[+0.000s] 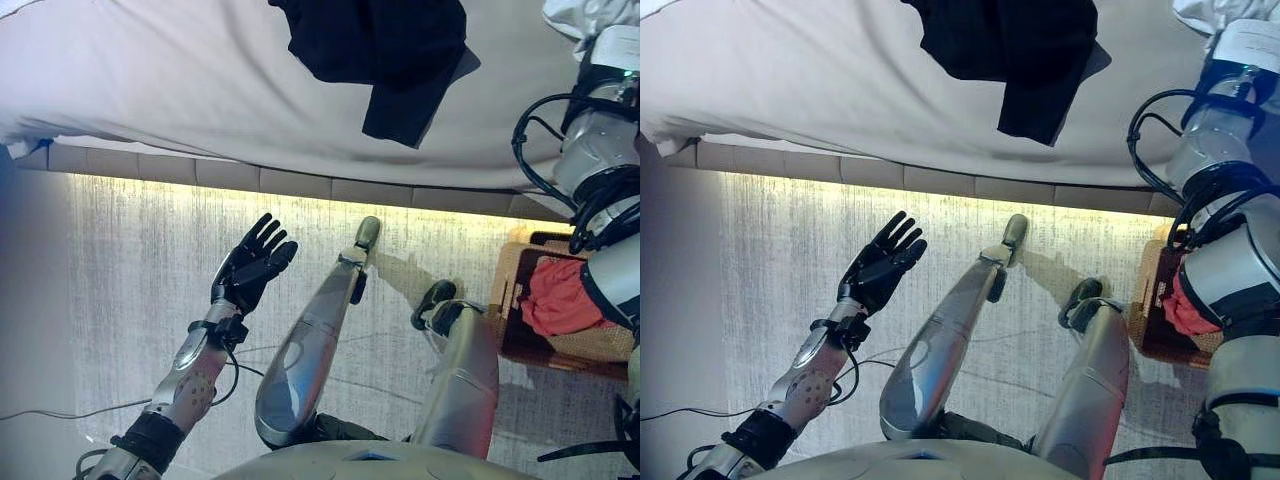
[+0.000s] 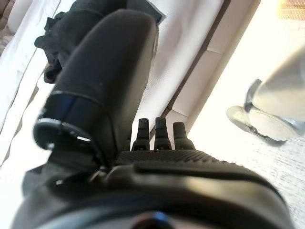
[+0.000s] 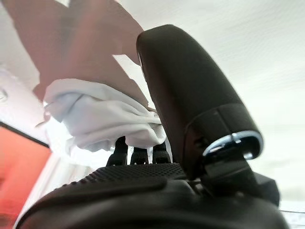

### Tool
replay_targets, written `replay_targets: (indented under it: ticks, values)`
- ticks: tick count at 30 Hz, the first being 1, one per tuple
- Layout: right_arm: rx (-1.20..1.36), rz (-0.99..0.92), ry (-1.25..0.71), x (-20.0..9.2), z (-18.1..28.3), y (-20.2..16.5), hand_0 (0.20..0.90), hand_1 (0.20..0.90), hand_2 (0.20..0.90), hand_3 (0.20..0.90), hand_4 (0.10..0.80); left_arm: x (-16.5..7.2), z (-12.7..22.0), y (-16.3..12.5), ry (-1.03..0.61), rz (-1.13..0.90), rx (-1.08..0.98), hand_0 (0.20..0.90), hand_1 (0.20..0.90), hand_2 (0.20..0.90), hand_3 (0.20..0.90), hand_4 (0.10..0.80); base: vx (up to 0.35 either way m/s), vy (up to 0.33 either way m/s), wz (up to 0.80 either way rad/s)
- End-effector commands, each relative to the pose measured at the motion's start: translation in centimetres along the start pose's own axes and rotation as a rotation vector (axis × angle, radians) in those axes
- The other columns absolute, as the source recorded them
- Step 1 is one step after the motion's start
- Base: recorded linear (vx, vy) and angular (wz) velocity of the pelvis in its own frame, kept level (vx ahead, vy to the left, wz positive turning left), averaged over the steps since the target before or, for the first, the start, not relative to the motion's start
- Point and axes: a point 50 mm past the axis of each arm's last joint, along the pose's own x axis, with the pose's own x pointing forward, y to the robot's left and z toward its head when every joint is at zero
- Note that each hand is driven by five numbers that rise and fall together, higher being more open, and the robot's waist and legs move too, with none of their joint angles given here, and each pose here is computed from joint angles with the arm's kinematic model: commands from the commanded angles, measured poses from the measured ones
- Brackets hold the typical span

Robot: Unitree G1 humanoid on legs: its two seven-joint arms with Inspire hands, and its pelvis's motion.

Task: Pick up the clothes from the bed and place them into the basket

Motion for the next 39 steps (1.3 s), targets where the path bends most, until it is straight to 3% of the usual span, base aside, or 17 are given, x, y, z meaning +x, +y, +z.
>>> replay_targets:
  ticks: [1,3,5,19,39]
  values:
    - [-0.09,-0.281,0.137,1.8,-5.0,-8.5,0.9,0.9,0.9,0.9,0.8,-0.8,1.5,0.5,-0.072,0.0,-0.03,0.9,0.9,0.9,0.9,0.8,0.04,-0.003,0.01]
    - [-0.108,-0.266,0.139,1.8,-5.2,-8.6,0.9,0.9,0.9,0.9,0.8,-0.7,1.7,0.4,-0.076,-0.004,-0.028,0.9,0.9,0.9,0.9,0.8,0.031,-0.013,-0.02]
    - [-0.121,-0.246,0.126,1.9,-5.1,-9.2,0.3,0.3,0.3,0.2,0.1,-0.7,2.1,0.3,-0.087,-0.007,-0.027,0.9,0.9,0.9,0.9,0.8,0.01,-0.019,-0.13]
    - [0.042,-0.226,0.058,2.0,-4.7,-8.3,0.3,0.3,0.3,0.2,0.1,-0.9,2.4,0.5,-0.101,-0.01,-0.027,0.9,0.9,0.9,0.9,0.8,-0.002,-0.006,-0.03]
    - [0.711,-0.106,-0.063,1.0,-5.4,-4.7,0.3,0.3,0.3,0.2,0.1,0.3,1.5,1.3,-0.073,0.054,0.016,0.9,0.9,0.9,0.9,0.8,0.03,0.014,-0.1]
